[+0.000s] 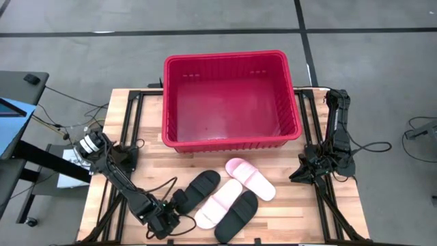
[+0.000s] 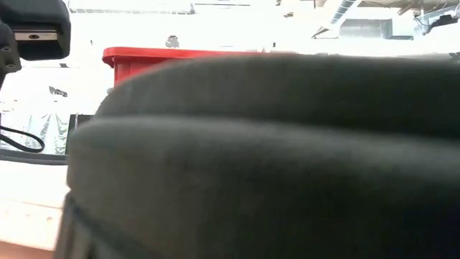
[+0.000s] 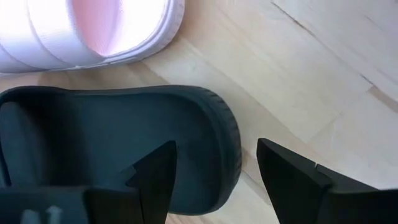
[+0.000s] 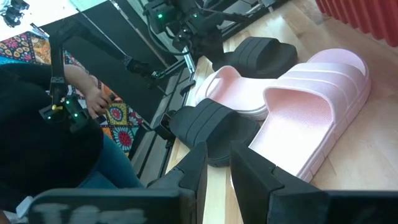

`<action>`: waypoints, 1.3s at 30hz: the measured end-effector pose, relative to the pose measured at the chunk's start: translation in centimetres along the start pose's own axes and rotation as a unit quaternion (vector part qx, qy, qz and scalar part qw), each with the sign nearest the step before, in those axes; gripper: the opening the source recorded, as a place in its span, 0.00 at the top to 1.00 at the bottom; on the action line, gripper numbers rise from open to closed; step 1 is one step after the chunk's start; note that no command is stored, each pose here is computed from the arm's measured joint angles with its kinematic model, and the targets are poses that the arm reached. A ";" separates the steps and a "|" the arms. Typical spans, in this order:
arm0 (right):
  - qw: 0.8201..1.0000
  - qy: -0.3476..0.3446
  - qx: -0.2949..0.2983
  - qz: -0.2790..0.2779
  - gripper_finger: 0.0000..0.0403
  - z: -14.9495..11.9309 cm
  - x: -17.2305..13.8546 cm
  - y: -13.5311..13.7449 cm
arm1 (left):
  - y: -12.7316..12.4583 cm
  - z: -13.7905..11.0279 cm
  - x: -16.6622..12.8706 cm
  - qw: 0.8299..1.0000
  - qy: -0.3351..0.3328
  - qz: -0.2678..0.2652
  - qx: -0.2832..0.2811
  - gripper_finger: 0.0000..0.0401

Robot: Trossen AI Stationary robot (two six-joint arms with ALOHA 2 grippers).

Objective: Pick and place slides into bin
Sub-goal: Put the left black slide into the basket

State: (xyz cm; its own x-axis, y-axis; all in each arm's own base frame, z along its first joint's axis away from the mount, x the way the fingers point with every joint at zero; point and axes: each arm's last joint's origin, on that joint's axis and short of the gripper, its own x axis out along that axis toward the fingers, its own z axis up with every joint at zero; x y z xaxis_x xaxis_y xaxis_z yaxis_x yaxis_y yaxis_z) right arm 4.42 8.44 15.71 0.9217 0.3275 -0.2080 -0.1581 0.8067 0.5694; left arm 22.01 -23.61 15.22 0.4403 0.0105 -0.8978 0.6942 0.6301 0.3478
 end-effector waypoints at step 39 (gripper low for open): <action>1.000 0.000 0.000 0.000 0.85 0.0 0.0 0.0 | -0.5 -1.9 1.9 0.993 -0.019 0.006 -0.113 0.96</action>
State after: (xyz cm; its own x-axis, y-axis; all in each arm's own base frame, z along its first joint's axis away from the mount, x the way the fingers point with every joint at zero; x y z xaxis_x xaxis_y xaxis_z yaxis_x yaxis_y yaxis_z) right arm 4.42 8.44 15.72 0.9216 0.3279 -0.2078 -0.1583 0.8063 0.5699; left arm 21.41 -22.44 12.79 0.4727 -0.0073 -0.8812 0.5450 0.7882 0.2859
